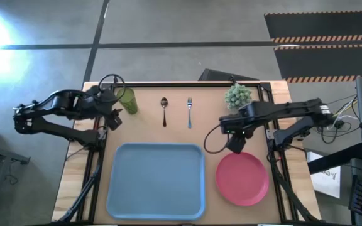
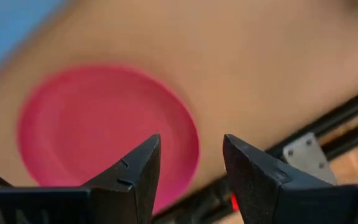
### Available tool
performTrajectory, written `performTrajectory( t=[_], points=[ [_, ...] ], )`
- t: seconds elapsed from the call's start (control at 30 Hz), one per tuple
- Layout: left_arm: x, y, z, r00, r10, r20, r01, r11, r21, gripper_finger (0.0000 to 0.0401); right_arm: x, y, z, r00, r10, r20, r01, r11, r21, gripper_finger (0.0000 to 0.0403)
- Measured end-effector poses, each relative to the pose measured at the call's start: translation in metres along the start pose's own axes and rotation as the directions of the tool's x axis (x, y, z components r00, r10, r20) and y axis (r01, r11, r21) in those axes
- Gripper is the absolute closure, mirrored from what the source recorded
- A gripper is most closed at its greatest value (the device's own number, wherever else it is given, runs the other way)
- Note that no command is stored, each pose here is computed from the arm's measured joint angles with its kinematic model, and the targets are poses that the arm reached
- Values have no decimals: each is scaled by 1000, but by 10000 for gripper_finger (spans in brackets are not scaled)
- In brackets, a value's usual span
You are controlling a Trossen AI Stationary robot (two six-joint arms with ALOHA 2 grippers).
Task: Pick and place plate/cup/fork/spoon on tray
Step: Put the pink plate on the blue serving tray
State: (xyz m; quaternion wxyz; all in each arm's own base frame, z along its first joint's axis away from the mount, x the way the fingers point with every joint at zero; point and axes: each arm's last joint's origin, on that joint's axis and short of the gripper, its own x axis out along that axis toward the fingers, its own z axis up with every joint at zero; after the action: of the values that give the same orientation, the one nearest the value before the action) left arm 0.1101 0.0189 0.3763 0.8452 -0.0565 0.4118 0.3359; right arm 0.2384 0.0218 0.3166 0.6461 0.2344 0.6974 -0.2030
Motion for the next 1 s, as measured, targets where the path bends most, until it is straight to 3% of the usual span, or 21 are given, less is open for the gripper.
performTrajectory(
  t=[0.2,0.33,0.53,0.63,1.0],
  points=[
    [-2,2,-2,1000,-4,9,4,1000,-6,223,46,-4,-7,982,-69,-173,67,998,-21,239],
    [-1,1,-1,1000,-2,5,2,1000,-3,223,68,-7,-12,986,-54,-155,48,998,-43,239],
    [3,-3,2,1000,4,-10,-4,1000,6,223,97,-4,-9,991,132,-34,-134,988,-70,239],
    [5,-5,5,1000,-4,-5,4,1000,1,223,110,-4,-8,984,176,-8,-176,979,-103,239],
    [9,-11,10,1000,-29,-4,29,1000,-6,223,142,-16,-20,986,140,-92,-156,970,-187,239]
  ],
)
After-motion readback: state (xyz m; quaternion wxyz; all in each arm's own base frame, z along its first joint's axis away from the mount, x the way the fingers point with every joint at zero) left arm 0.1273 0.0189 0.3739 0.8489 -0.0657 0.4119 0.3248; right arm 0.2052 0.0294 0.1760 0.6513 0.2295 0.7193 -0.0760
